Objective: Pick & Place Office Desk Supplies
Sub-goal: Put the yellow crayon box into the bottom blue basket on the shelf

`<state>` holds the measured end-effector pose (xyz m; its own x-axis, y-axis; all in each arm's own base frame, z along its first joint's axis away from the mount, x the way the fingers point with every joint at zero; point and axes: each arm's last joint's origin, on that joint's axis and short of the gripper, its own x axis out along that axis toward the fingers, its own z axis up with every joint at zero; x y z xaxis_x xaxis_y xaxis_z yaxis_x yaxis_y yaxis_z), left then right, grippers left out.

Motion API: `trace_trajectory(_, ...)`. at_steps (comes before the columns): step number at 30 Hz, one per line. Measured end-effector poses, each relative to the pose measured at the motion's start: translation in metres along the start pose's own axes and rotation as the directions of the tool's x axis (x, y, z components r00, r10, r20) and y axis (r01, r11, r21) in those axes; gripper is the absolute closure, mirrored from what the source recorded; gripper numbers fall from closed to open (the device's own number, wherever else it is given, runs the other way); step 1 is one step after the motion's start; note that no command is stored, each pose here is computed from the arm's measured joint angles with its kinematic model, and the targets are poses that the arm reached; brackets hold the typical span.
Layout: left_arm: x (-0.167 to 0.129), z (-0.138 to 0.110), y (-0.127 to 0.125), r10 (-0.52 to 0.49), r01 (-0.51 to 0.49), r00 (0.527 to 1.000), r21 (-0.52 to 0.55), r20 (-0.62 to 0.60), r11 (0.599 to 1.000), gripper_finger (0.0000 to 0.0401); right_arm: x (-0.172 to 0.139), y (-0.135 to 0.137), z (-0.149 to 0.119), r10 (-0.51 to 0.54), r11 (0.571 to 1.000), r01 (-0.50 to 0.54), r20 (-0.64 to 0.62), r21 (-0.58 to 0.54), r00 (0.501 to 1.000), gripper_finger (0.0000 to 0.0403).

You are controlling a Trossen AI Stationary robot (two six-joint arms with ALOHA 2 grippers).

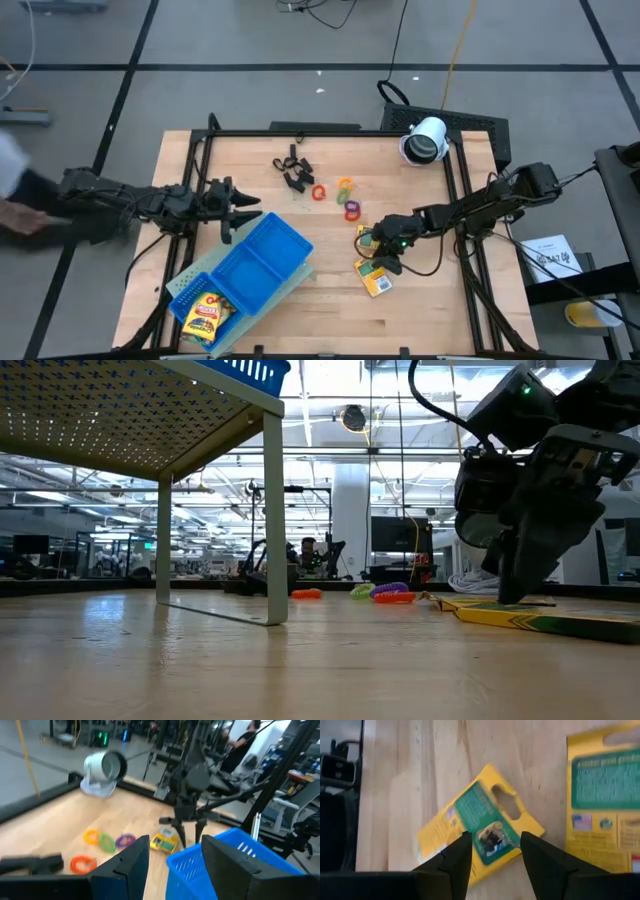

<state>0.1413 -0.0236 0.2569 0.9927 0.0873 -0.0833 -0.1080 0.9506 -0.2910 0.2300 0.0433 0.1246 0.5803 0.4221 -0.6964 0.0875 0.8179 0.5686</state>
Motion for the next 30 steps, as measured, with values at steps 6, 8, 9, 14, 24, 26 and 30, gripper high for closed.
trace_trajectory(6,-0.008,0.007,0.000,-0.022,0.020,0.998,0.032,0.053,0.999,0.0214,-0.016,0.002,0.006,0.003,1.000,-0.003,0.057,0.010,0.998,0.0234)
trace_trajectory(8,-0.008,0.007,0.000,-0.021,0.020,0.998,0.032,0.053,0.999,0.0215,-0.019,0.001,0.004,-0.041,0.998,0.039,0.051,0.045,0.998,0.0234)
trace_trajectory(9,-0.008,0.007,0.000,-0.021,0.019,0.998,0.031,0.051,0.999,0.0215,-0.019,0.000,0.002,-0.061,0.996,0.058,0.040,0.063,0.997,0.0234)
trace_trajectory(14,-0.007,0.004,0.001,-0.013,0.013,1.000,0.024,0.026,1.000,0.0215,-0.016,-0.001,-0.006,-0.087,0.985,0.090,-0.027,0.145,0.996,0.0234)
trace_trajectory(24,-0.007,0.002,0.001,-0.007,0.007,1.000,0.028,0.002,1.000,0.0215,0.000,0.001,-0.012,-0.120,0.970,0.128,-0.050,0.205,0.992,0.0234)
trace_trajectory(26,-0.007,0.002,0.001,-0.008,0.007,1.000,0.029,0.002,1.000,0.0215,0.003,-0.001,-0.009,-0.116,0.971,0.120,-0.033,0.209,0.993,0.0234)
trace_trajectory(30,-0.007,0.002,0.001,-0.007,0.007,1.000,0.028,0.002,1.000,0.0215,0.006,-0.003,-0.002,-0.084,0.975,0.077,0.028,0.207,0.996,0.0234)
